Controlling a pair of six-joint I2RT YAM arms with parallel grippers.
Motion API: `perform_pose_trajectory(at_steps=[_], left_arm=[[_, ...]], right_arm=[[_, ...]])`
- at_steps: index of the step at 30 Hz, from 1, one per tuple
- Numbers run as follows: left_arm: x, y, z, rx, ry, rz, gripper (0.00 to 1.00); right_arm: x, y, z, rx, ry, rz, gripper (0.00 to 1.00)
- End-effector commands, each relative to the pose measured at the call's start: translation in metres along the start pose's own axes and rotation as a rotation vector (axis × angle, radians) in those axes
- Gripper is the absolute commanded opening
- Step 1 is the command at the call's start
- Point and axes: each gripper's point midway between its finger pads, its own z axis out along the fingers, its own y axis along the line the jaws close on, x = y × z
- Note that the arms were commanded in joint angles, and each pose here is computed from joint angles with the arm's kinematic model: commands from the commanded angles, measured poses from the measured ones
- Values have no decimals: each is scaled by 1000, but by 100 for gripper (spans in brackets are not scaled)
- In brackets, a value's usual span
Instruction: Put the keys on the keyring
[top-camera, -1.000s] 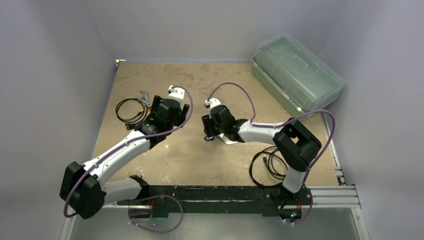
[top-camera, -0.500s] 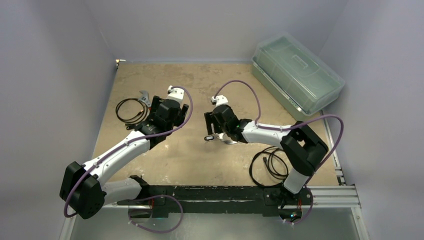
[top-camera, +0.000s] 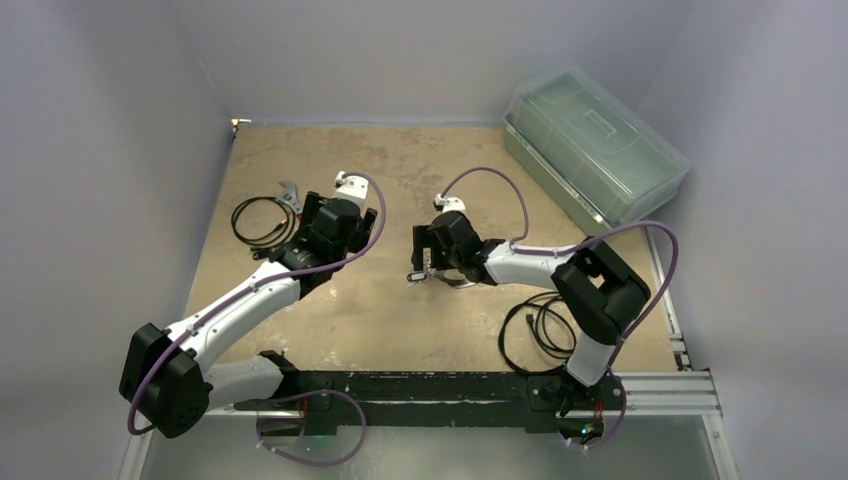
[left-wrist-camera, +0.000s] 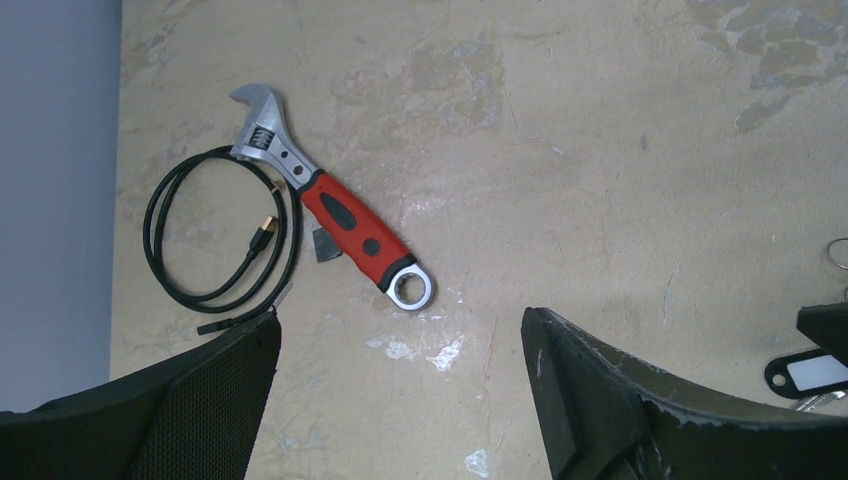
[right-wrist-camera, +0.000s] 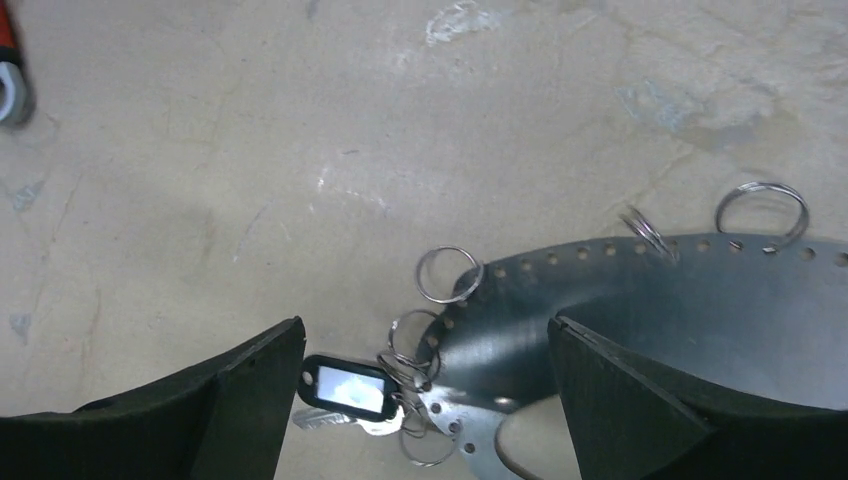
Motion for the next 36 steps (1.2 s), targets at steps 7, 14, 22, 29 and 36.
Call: perform_pose_trajectory(at_steps=[7,14,22,29,36], left_arm=[[-11,6,-1,-20,-35,-19,89],[-10,7,-2,-24,-33,-18,88],[-12,5,-2,-15,-37,-20,88],[-12,5,-2,-12,-37,-20,88],[-11,7,-2,-22,-31,-17,88]], right_arm=[[-25,38,26,-163,-43,-43,93],[-60,41,18,-134,-95,-103,92],[-39,1,-21,14,-51,-8,96],[6,-8,-23,19,69,81,99],[22,2,-2,-20,133,90,99]])
